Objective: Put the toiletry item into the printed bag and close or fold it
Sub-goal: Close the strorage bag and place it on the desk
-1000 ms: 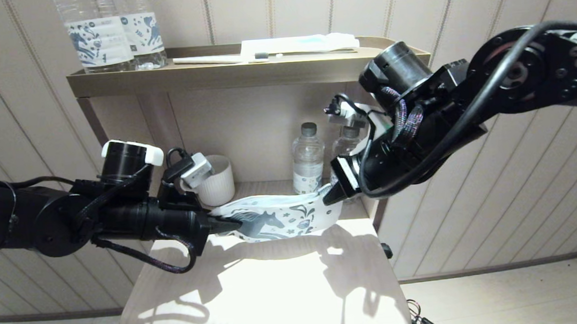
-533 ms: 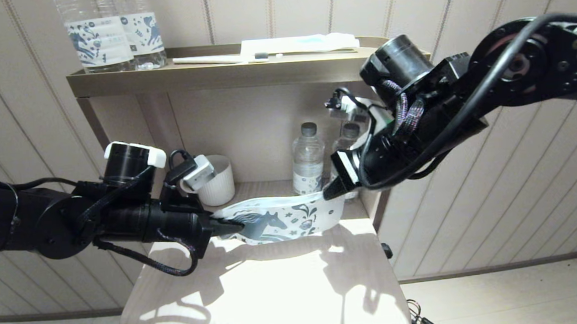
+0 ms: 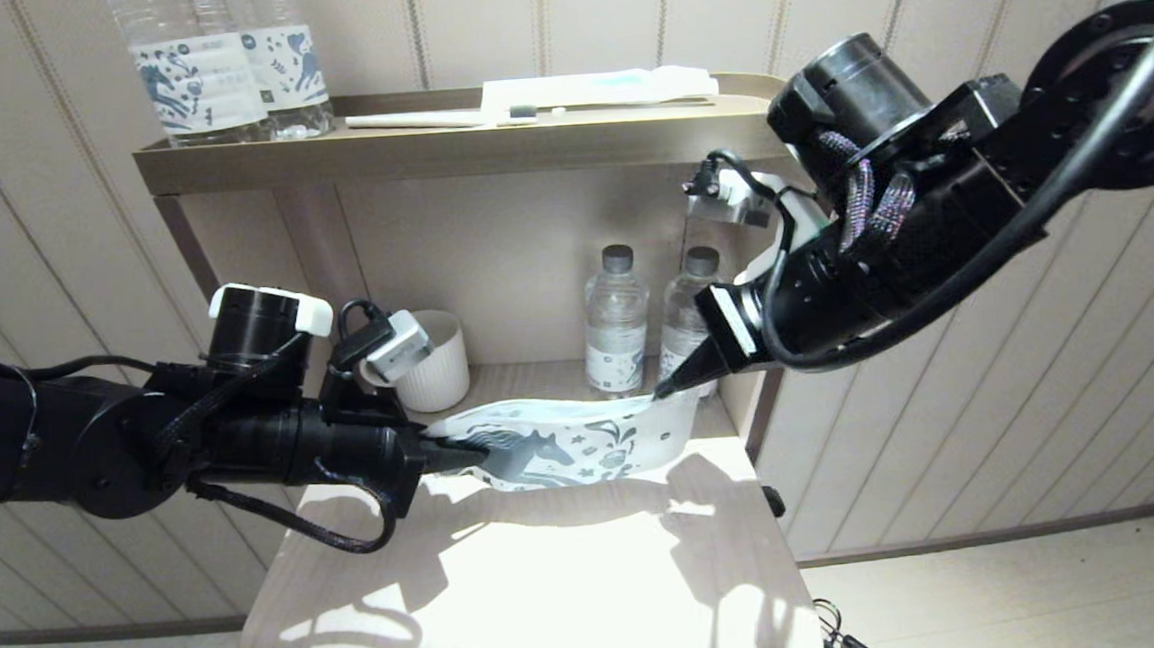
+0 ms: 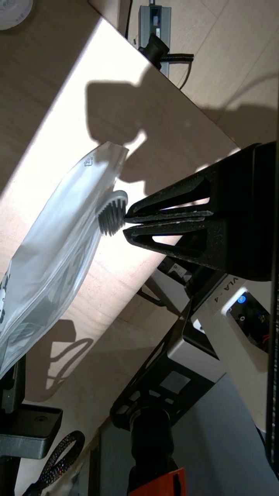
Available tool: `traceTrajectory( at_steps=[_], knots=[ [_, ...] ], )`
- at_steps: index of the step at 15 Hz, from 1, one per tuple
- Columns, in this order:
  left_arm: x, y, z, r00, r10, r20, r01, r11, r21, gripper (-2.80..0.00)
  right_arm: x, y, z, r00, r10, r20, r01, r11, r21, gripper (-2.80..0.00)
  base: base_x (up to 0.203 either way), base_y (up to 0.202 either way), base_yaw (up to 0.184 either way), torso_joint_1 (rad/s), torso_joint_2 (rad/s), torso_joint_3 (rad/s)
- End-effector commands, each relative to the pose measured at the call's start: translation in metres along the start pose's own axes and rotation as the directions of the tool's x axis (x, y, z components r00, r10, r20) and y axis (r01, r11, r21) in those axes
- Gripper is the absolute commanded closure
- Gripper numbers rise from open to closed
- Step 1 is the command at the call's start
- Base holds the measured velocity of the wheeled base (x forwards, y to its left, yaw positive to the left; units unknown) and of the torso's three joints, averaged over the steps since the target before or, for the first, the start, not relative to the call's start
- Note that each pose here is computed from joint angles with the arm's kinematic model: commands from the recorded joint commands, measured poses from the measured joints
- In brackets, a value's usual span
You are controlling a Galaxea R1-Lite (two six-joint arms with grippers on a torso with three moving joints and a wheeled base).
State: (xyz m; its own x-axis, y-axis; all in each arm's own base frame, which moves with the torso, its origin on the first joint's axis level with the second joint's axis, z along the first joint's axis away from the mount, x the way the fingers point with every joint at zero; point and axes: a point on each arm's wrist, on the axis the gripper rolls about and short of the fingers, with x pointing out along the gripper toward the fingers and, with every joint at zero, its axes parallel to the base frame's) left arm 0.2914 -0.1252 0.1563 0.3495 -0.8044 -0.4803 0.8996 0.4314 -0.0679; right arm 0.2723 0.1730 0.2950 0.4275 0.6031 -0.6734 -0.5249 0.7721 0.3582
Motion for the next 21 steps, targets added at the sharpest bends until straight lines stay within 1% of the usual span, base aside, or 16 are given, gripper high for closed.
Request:
traceTrajectory(
  at_steps=[1,4,6,9,13,17,21],
  knots=[
    [0.0,0.0,0.0,1.0,-0.003,0.002,0.003,1.0,0.002,0.0,-0.009,0.001,-0.001,1.0,0.001,0.015,-0.001,1.0,0.0,0.0,0.0,0.0,0.0,0.0,0.0,0.0],
    [0.0,0.0,0.0,1.0,-0.004,0.002,0.004,1.0,0.002,0.0,-0.012,-0.011,-0.004,1.0,-0.027,0.008,0.027,0.999,0.029,0.0,0.0,0.0,0.0,0.0,0.0,0.0],
    [0.001,0.0,0.0,1.0,-0.006,0.001,0.006,1.0,0.003,0.0,-0.008,-0.013,-0.008,0.999,-0.031,-0.015,0.031,0.999,0.028,0.0,0.0,0.0,0.0,0.0,0.0,0.0],
    [0.003,0.001,-0.002,1.0,-0.008,-0.004,0.008,1.0,-0.001,0.0,-0.007,-0.012,-0.014,0.999,-0.029,-0.037,0.03,0.999,0.026,0.0,0.0,0.0,0.0,0.0,0.0,0.0],
    [0.004,0.001,-0.002,1.0,-0.007,-0.005,0.007,1.0,-0.001,0.0,-0.018,-0.009,-0.024,0.999,-0.023,-0.039,0.023,1.0,0.021,0.0,0.0,0.0,0.0,0.0,0.0,0.0],
    [0.004,0.002,-0.002,1.0,-0.007,-0.003,0.007,1.0,0.001,0.0,-0.005,-0.002,-0.035,0.995,-0.006,-0.099,0.007,1.0,0.007,0.0,0.0,0.0,0.0,0.0,0.0,0.0],
    [0.004,0.002,-0.002,1.0,-0.007,-0.002,0.007,1.0,0.002,0.0,0.005,-0.003,-0.032,0.993,-0.005,-0.114,0.006,1.0,0.008,0.0,0.0,0.0,0.0,0.0,0.0,0.0]
  ],
)
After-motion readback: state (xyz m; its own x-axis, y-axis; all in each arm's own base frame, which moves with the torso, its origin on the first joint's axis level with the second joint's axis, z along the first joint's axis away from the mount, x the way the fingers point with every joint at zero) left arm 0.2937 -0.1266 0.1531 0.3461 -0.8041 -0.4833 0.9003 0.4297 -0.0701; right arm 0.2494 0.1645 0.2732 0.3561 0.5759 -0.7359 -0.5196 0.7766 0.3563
